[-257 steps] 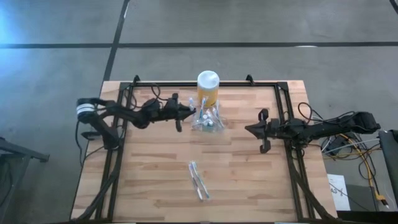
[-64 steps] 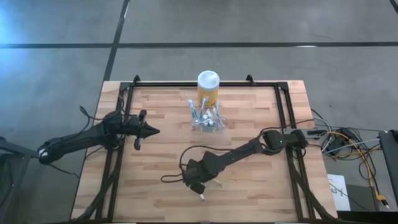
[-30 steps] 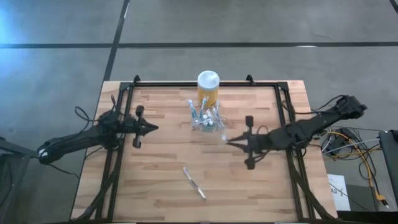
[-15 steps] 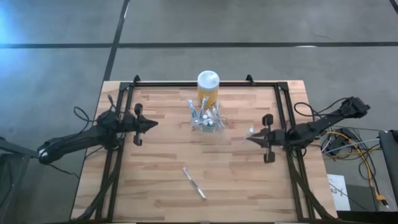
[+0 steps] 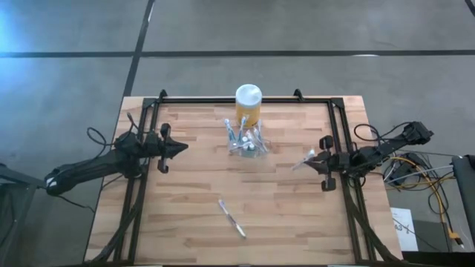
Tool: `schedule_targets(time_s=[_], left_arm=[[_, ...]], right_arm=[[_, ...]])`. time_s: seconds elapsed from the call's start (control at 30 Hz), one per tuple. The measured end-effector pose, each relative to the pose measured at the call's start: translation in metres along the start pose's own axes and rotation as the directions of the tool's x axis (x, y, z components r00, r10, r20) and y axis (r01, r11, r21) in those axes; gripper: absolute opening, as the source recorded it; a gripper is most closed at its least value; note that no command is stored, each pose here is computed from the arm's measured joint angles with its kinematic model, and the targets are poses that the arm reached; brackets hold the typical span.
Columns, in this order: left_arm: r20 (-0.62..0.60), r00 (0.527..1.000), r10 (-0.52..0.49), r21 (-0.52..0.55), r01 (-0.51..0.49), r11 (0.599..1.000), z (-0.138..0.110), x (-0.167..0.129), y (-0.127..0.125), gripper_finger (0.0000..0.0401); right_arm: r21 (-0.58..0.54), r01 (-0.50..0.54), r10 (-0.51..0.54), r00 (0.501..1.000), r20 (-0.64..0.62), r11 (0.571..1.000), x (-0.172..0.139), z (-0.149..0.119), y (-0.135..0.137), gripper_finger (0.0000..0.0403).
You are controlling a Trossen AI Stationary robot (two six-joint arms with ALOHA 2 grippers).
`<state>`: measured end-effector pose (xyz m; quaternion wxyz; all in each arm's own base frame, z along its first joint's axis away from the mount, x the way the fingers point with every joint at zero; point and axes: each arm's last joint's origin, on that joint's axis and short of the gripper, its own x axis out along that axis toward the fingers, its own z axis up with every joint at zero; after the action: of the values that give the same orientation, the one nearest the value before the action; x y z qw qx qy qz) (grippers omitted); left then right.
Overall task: Pick & Place toothbrushing station
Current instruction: Put the blue toothbrush into the transparent organizer
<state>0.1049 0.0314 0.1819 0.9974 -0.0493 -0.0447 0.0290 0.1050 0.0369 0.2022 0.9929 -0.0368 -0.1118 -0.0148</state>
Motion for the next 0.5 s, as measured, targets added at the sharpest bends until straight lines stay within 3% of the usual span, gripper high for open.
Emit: schedule_targets(time_s=[0.2,0.33,0.5], left_arm=[[-0.001,1.000,0.000,0.000,0.000,1.000,0.000,0.000,0.000,0.0009],[-0.001,1.000,-0.001,0.000,0.001,1.000,0.000,0.000,0.000,0.0010],[-0.001,1.000,-0.001,-0.001,0.001,1.000,0.000,0.000,0.000,0.0013]], right_arm=[[-0.021,0.068,-0.067,0.997,0.024,0.997,-0.004,-0.007,-0.006,0.0013],[-0.009,0.138,-0.137,0.988,0.070,0.990,0.003,0.007,-0.012,0.0013],[-0.047,0.222,-0.221,0.975,0.029,0.974,0.025,0.028,-0.019,0.0013]])
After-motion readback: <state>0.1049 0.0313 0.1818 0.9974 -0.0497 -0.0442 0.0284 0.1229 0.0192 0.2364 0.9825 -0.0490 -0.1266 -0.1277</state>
